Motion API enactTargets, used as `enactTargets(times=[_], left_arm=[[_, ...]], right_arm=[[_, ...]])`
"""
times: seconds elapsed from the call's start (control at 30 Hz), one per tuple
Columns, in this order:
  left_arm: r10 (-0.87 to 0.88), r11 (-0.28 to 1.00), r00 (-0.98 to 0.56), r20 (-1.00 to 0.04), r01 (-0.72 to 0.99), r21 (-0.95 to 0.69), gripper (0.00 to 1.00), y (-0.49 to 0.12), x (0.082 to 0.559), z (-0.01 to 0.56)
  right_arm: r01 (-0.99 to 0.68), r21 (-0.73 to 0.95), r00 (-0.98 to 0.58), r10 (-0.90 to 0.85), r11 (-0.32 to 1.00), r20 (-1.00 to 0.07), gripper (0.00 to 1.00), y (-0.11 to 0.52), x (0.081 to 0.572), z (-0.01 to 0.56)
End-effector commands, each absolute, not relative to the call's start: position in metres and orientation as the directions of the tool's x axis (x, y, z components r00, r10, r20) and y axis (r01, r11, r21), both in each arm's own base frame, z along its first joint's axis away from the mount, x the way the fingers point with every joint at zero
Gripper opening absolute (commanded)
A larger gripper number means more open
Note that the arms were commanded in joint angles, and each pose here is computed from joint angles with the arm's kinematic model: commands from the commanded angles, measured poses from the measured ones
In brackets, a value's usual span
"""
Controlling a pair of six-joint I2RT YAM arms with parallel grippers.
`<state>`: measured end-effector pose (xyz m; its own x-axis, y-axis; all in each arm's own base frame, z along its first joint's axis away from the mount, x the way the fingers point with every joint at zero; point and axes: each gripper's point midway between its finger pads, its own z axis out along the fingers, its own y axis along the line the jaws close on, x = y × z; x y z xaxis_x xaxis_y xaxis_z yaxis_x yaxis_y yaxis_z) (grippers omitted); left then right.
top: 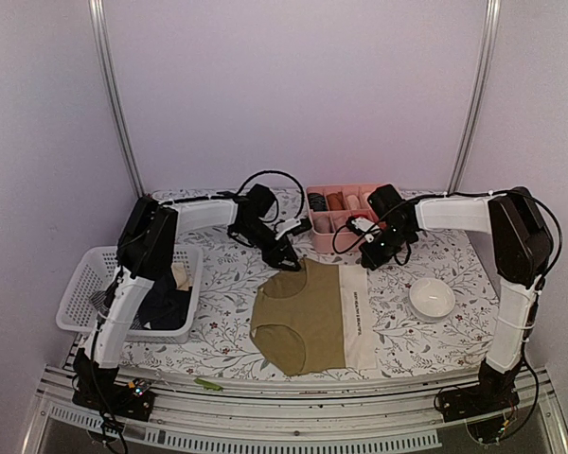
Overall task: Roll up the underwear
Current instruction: Pick up the underwear from the center of the board.
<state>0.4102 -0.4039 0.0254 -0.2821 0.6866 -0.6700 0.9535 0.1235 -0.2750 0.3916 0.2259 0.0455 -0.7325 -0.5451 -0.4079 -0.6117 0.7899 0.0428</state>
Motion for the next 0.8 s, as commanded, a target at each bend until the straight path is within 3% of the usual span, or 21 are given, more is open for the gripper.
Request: enactTargets(times=[0.0,0.53,0.6,0.73,0.77], left_arm=[[0.666,0.137,-0.328,-0.67,0.937,-0.322,0.49,-0.413,0.41,0.025],[0.653,0.143,-0.318,-0.687,0.943,-0.3,0.5,-0.423,0.422,0.0],[0.646,0.083,-0.302,-0.701,0.941,-0.329,0.4,-0.426,0.413,0.004],[0.637,0.026,-0.288,-0.715,0.935,-0.354,0.05,-0.425,0.404,0.017],[0.625,0.023,-0.289,-0.725,0.935,-0.353,0.0,-0.424,0.406,0.025]], right_arm=[[-0.617,0.041,-0.739,-0.562,0.786,-0.371,0.0,0.221,0.385,0.033],[-0.6,0.06,-0.762,-0.548,0.797,-0.346,0.0,0.22,0.381,0.024],[-0.597,0.053,-0.763,-0.547,0.8,-0.344,0.0,0.218,0.382,0.024],[-0.594,0.05,-0.762,-0.542,0.803,-0.355,0.0,0.22,0.385,0.029],[-0.593,0.051,-0.761,-0.538,0.804,-0.364,0.0,0.22,0.387,0.031]])
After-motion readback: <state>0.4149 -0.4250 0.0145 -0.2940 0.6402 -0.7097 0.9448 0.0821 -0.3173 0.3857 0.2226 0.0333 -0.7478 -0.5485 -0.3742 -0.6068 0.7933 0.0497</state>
